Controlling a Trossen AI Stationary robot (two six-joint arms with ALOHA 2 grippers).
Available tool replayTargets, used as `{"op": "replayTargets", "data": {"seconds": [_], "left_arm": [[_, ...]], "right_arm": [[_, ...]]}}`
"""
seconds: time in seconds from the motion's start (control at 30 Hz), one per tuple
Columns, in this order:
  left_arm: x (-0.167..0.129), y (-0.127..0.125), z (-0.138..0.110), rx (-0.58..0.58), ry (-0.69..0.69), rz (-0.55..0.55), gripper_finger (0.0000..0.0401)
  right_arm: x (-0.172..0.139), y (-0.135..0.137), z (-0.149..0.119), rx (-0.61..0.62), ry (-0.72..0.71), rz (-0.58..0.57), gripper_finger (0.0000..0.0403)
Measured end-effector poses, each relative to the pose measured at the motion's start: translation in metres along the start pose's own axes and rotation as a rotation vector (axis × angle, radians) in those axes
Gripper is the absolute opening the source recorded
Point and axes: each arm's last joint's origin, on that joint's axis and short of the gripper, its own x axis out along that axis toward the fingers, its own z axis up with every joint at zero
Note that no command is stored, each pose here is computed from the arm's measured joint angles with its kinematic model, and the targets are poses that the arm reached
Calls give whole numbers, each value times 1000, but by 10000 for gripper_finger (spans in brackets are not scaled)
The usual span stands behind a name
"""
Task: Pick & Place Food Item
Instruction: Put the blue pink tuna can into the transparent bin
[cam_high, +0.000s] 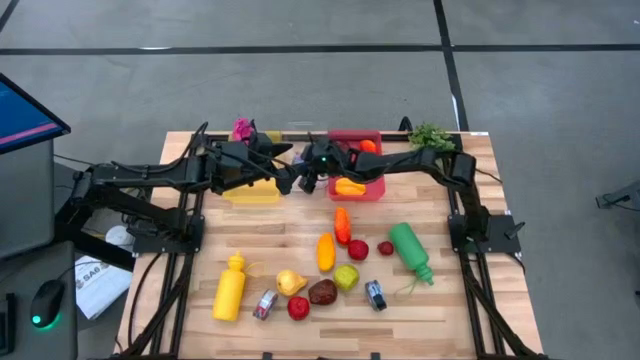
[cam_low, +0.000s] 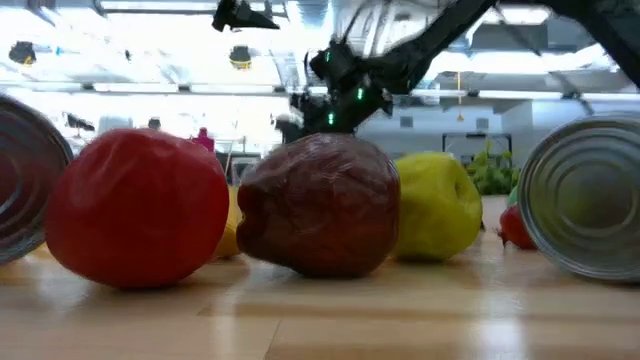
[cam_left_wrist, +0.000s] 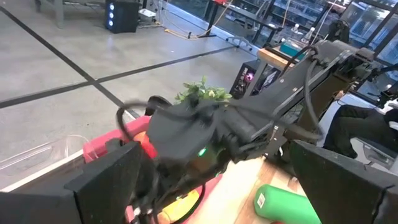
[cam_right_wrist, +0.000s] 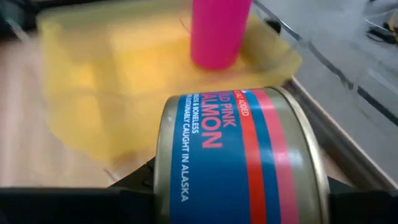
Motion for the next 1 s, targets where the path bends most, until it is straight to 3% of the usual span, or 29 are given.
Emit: {"op": "replayTargets", "data": {"seconds": [0.23,0.7,1.0], "left_arm": [[0,0,-1,4,8,4,396],[0,0,-1,5,12,4,396],[0,0,-1,3,12,5,396]], "right_arm": [[-3,8,5,-44,-32,-54,168],[-5,8,-8,-67,108,-54,174],[-5,7,-9,-108,121,-51,183]]}}
